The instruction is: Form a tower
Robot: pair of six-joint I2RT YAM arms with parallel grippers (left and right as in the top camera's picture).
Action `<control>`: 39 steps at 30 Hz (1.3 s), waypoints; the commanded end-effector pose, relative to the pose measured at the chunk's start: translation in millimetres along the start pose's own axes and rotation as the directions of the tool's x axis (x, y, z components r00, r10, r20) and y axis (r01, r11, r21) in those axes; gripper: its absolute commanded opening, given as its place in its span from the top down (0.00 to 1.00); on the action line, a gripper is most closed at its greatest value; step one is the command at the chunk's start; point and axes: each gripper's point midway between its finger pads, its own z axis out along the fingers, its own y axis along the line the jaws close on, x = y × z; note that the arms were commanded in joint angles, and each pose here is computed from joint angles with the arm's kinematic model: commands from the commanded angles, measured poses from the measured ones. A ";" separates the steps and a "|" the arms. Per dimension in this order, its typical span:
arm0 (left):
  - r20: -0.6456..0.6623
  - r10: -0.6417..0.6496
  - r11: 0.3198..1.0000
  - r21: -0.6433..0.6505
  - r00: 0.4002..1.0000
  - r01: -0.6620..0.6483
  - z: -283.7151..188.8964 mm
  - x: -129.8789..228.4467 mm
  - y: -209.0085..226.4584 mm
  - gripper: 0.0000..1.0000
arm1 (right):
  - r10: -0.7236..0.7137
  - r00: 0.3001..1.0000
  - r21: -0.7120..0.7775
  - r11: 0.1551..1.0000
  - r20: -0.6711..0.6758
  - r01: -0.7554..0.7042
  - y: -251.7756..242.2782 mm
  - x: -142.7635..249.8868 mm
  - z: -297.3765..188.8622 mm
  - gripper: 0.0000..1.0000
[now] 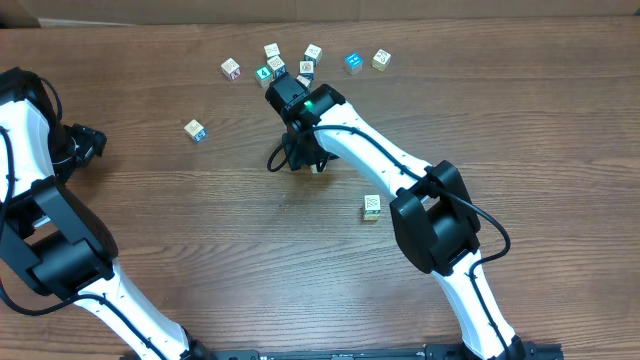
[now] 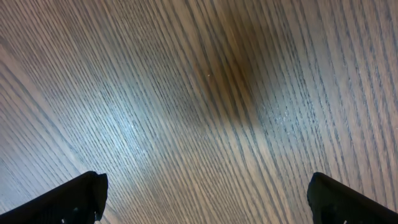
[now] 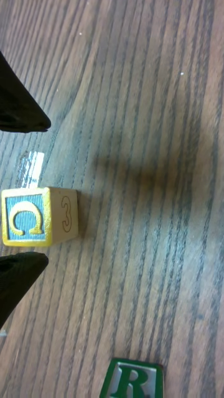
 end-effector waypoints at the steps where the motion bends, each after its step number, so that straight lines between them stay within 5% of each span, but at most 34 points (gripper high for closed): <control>1: 0.013 0.026 1.000 0.000 1.000 -0.026 -1.6 -1.9 -4.2 0.00 | 0.026 0.999 0.029 0.999 0.025 -0.027 -8.0 -2.5 -9.2 0.41; 11: 0.013 0.026 1.000 0.000 1.000 -0.026 -1.6 -1.9 -4.2 0.00 | 0.032 0.999 0.037 0.999 0.010 -0.033 -11.4 2.9 0.8 0.42; 22: 0.013 0.026 1.000 -0.001 1.000 -0.026 -1.5 -1.8 -4.2 0.00 | 0.032 0.999 0.040 0.999 0.003 -0.032 -12.0 4.6 0.8 0.56; 32: 0.013 0.026 1.000 -0.001 1.000 -0.026 -1.5 -1.8 -4.2 0.00 | 0.032 0.999 0.041 0.999 0.001 -0.032 -12.3 5.2 0.9 0.53; 39: 0.013 0.026 1.000 0.000 1.000 -0.026 -1.6 -1.9 -4.2 0.00 | 0.032 0.999 0.042 0.999 -0.002 -0.032 -12.6 6.0 0.9 0.65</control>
